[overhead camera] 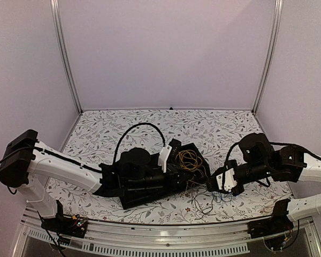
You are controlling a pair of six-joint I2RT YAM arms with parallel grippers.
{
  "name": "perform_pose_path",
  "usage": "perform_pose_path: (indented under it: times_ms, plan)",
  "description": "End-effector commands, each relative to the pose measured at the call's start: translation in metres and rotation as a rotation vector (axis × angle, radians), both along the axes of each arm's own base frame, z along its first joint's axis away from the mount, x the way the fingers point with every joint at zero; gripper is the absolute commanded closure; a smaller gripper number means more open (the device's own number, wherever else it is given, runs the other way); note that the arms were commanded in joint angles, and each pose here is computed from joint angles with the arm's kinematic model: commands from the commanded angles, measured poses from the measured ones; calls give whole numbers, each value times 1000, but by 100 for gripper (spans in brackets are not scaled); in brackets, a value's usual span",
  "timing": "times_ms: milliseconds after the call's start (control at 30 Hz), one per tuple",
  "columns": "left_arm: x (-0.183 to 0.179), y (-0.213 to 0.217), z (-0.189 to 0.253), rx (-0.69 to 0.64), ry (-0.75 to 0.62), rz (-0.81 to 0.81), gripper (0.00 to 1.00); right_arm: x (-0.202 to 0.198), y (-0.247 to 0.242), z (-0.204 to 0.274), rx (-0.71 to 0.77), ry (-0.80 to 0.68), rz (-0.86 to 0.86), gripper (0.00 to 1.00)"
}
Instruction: Untangle the cables
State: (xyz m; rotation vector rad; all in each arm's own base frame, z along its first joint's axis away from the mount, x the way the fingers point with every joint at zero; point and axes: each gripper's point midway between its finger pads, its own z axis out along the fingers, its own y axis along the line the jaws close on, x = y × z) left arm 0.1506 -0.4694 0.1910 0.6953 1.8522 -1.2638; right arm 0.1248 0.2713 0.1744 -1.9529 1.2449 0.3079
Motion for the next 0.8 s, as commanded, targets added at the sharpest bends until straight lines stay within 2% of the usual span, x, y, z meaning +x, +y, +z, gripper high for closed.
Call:
perform_pose_path:
  times_ms: [0,267,400,533,667,700,767]
  plan:
    - [6,17,36,-56,-22,70,100,-6,-4,-32,-22,80,-14,47]
    - [11,48,58,-49,-43,185,100,-3,-11,-92,-145,84,22,35]
    - [9,62,65,-55,-45,220,100,4,-18,-117,-211,105,9,34]
    - [5,72,72,-57,-50,228,100,25,-25,-139,-277,145,-73,36]
    - [2,78,78,-66,-55,230,100,38,-25,-146,-280,195,-129,44]
    - [-1,81,78,-71,-52,227,100,42,-26,-150,-288,204,-151,57]
    - [-3,84,84,-82,-50,224,100,45,-31,-156,-314,207,-171,70]
